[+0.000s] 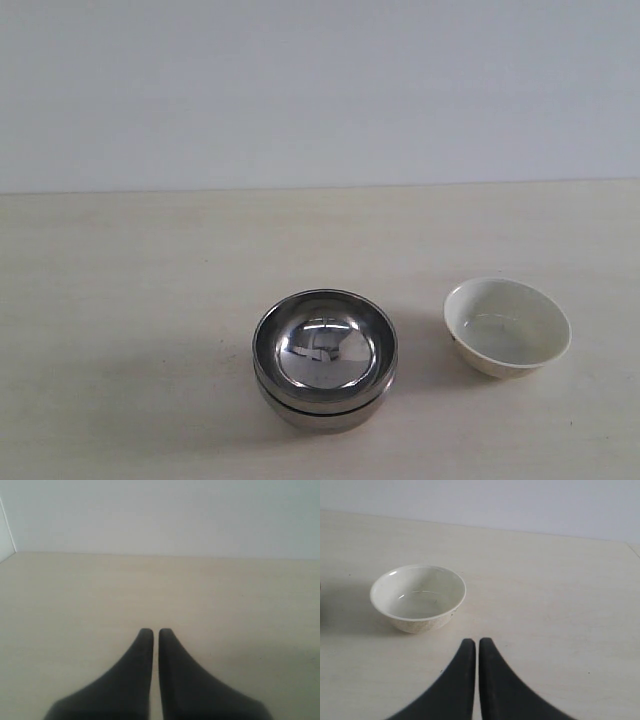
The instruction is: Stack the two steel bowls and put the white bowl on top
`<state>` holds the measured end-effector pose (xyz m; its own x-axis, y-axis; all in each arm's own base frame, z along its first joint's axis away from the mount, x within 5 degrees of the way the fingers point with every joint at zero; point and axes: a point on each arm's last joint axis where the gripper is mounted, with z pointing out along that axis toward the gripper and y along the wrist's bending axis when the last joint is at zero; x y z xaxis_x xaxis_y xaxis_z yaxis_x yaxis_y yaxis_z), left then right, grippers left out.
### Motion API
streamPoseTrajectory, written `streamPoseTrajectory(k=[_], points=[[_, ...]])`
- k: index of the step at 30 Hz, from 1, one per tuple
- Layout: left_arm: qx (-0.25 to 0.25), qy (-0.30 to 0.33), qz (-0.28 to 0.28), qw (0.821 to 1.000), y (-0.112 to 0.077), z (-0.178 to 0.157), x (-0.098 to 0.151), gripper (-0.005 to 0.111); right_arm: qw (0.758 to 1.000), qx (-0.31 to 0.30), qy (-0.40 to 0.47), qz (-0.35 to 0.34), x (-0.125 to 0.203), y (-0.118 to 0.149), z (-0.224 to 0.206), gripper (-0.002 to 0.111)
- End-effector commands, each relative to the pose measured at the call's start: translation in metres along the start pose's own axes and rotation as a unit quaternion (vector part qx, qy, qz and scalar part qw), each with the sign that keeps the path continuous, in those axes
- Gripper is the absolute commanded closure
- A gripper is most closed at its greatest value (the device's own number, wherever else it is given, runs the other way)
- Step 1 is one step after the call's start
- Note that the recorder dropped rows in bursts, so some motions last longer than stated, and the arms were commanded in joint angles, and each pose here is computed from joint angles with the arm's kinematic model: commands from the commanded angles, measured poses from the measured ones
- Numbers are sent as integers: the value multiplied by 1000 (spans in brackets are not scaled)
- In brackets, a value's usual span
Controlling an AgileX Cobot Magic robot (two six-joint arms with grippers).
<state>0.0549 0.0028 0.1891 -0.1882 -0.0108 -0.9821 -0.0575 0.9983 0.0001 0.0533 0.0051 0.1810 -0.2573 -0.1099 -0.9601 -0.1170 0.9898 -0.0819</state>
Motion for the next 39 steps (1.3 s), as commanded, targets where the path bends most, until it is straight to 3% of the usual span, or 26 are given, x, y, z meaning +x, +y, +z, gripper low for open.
streamPoseTrajectory(k=[1,30,35,39], points=[[-2,0,4,1000,0,0,1,103,1000,4,-8,-6,-1,-1,0,108],[-2,0,4,1000,0,0,1,103,1000,5,-17,-6,-3,-1,0,108],[-2,0,4,1000,0,0,1,103,991,15,-133,-6,-24,-2,-4,108],[-2,0,4,1000,0,0,1,103,958,27,-285,-6,-50,-4,-15,108]])
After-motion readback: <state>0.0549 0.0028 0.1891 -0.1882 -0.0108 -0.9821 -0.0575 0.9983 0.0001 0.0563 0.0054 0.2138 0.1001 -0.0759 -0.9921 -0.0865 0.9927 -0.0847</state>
